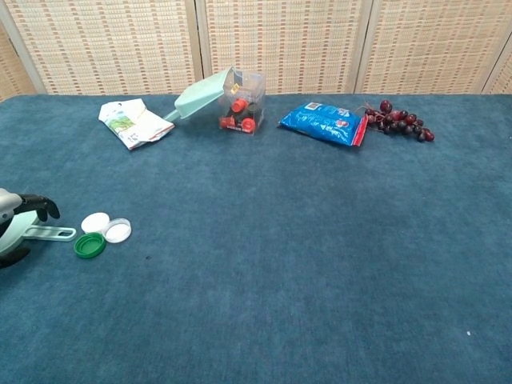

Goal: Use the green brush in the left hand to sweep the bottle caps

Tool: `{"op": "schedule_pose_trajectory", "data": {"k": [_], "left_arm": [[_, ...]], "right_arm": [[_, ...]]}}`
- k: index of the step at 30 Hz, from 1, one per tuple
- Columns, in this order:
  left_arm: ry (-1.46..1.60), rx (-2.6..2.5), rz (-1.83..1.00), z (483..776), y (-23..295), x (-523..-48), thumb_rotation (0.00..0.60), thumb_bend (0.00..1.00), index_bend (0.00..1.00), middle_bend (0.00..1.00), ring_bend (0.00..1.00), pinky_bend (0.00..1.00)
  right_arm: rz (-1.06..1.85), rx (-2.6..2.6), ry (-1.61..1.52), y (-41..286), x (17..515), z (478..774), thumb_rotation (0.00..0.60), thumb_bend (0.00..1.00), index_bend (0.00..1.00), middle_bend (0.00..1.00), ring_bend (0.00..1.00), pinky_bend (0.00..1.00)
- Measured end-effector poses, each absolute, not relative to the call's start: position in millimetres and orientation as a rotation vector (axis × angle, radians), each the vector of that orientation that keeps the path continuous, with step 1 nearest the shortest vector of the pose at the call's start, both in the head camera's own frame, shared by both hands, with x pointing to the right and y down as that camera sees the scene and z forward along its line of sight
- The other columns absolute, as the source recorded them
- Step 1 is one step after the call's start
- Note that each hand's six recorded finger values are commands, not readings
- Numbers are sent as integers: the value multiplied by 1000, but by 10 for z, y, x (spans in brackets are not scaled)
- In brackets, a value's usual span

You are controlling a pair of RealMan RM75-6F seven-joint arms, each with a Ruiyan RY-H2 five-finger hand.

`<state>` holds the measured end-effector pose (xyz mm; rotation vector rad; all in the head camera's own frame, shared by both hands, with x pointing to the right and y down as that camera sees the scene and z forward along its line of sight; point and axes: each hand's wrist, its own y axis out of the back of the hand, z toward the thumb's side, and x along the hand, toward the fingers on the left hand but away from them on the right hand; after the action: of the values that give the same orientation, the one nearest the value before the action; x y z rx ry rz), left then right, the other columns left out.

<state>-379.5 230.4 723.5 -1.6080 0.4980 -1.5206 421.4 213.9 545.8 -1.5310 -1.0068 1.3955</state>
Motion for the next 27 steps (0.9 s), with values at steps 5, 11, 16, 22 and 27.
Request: {"op": "schedule_pose_trajectory", "data": {"k": [5,11,16,22,27], "left_arm": [[481,-1599,-1528,7289,2300,-3804,600,387,296,363,584,717],[469,-1582,-1540,7340,2285,-3826,600,394,356,431,585,718],[470,-1557,-1546,7364,2269,-3846,600,418,412,488,585,720],[541,-1541,-1502,7281,2221,-3820,600,464,561,649,616,763],[668,-1561,-1436,7160,2164,-3788,600,584,714,835,695,837]], "right_arm": [[1397,-1532,-1007,2137,4216,5459,600,175,0,0,0,0],[1401,-1535,-1002,2139,4213,5468,600,174,0,0,0,0],[1402,-1535,-1002,2138,4214,5469,600,174,0,0,0,0],[1403,-1538,-1002,2135,4213,5473,600,174,0,0,0,0],[1404,-1540,-1002,2138,4211,5478,600,174,0,0,0,0]]}}
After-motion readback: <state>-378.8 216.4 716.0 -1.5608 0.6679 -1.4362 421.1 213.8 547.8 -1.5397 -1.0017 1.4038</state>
